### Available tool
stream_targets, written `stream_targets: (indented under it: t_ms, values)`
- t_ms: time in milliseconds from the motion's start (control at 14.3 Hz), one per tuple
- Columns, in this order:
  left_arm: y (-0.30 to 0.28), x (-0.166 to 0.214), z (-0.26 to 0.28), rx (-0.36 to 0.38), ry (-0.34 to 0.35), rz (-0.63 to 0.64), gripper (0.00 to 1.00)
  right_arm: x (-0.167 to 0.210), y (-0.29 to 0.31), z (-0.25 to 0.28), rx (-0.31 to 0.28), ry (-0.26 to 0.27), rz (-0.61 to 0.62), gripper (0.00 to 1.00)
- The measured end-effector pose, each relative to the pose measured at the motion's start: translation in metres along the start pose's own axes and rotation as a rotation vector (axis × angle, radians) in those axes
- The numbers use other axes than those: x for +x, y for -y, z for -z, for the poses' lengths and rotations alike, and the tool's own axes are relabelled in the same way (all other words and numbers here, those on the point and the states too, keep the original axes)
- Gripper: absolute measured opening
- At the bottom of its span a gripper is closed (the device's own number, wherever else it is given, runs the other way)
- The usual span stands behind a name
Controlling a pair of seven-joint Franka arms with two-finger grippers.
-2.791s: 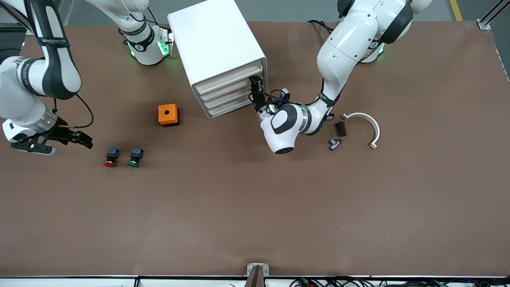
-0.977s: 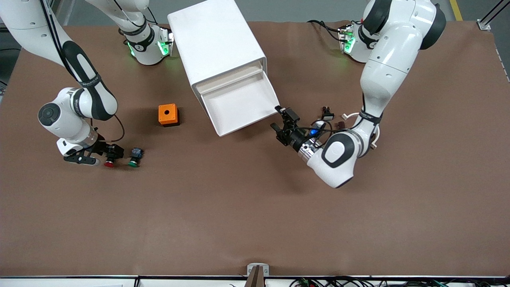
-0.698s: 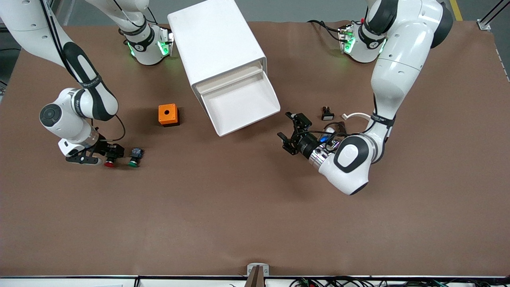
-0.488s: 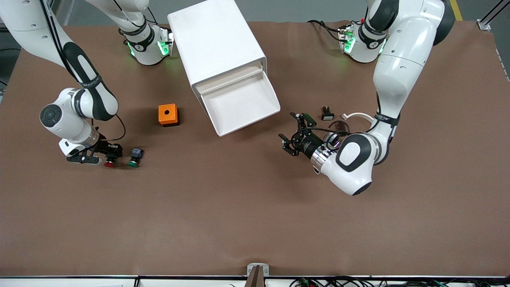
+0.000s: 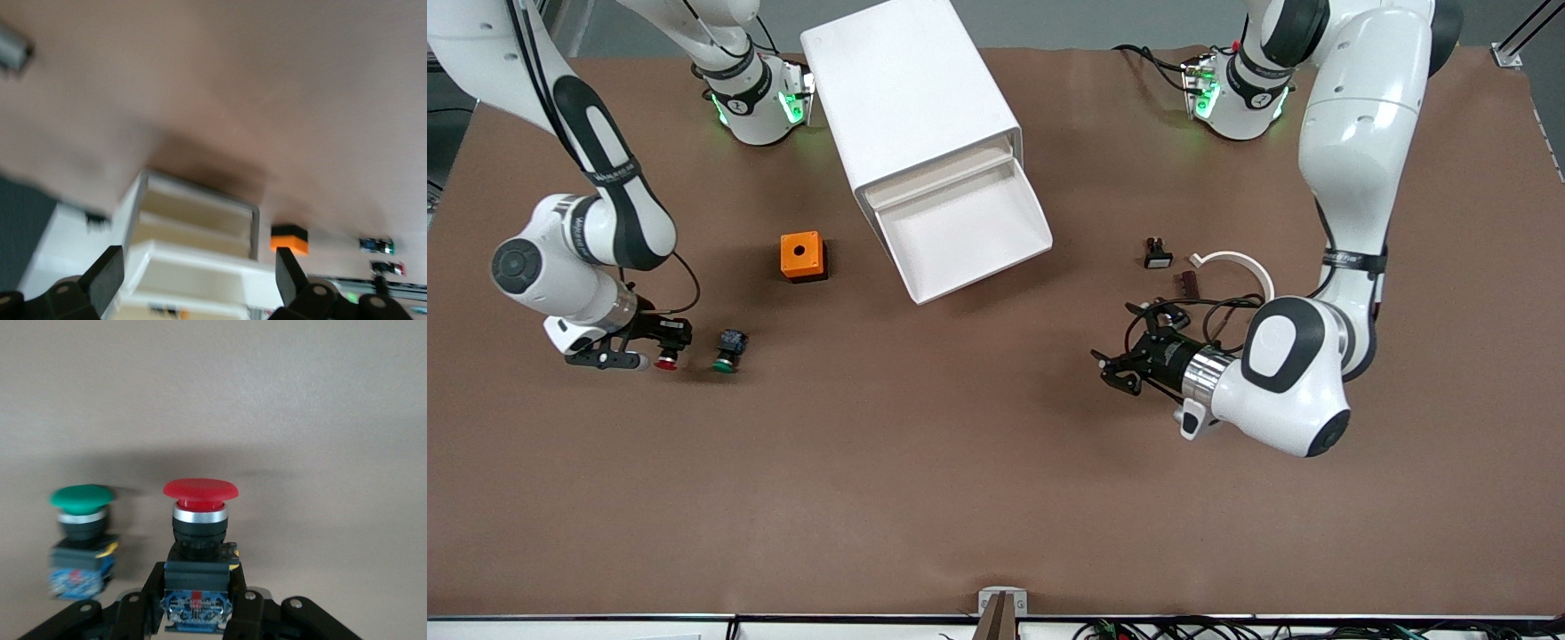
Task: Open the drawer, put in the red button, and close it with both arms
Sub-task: 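Carry the red button with the right gripper over the open drawer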
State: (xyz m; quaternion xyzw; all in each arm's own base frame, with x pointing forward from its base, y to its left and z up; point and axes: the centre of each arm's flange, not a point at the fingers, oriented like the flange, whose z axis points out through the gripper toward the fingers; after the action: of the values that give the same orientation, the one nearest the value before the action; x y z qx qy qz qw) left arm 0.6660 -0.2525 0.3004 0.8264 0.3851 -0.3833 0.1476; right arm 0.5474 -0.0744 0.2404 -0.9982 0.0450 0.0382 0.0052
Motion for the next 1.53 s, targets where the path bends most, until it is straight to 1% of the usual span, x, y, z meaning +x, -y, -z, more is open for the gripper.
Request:
stream_targets:
  t_ms: [140, 349, 419, 558, 628, 698, 837, 1116, 1326, 1535]
  values:
    - [-0.002, -0.012, 0.022, -0.017, -0.138, -0.144, 1.0, 0.01, 0.032, 0.056, 0.001, 0.042, -0.053, 0.41]
    - [-0.001, -0.037, 0.063, -0.022, -0.364, -0.278, 1.0, 0.008, 0.1, 0.135, 0.055, 0.091, -0.138, 0.41]
    - [0.0, -0.051, 0.077, -0.032, -0.421, -0.308, 1.0, 0.004, 0.121, 0.154, 0.07, 0.098, -0.165, 0.41]
    - [0.005, -0.081, 0.099, -0.039, -0.495, -0.343, 1.0, -0.005, 0.162, 0.182, 0.086, 0.095, -0.222, 0.41]
    - [0.007, -0.091, 0.106, -0.032, -0.526, -0.354, 1.0, -0.012, 0.186, 0.19, 0.094, 0.092, -0.249, 0.41]
    - [0.008, -0.098, 0.107, -0.022, -0.547, -0.362, 1.0, -0.02, 0.211, 0.196, 0.099, 0.09, -0.275, 0.41]
    - [0.004, -0.104, 0.096, -0.003, -0.562, -0.377, 1.0, -0.038, 0.262, 0.205, 0.097, 0.083, -0.321, 0.41]
    - [-0.01, -0.095, 0.048, 0.003, -0.586, -0.399, 1.0, -0.074, 0.344, 0.219, 0.11, 0.053, -0.383, 0.41]
    - [-0.012, -0.084, 0.02, 0.06, -0.63, -0.394, 1.0, -0.105, 0.395, 0.214, 0.126, 0.035, -0.428, 0.41]
    - [-0.014, -0.093, 0.005, 0.081, -0.636, -0.394, 1.0, -0.138, 0.435, 0.191, 0.133, 0.029, -0.448, 0.41]
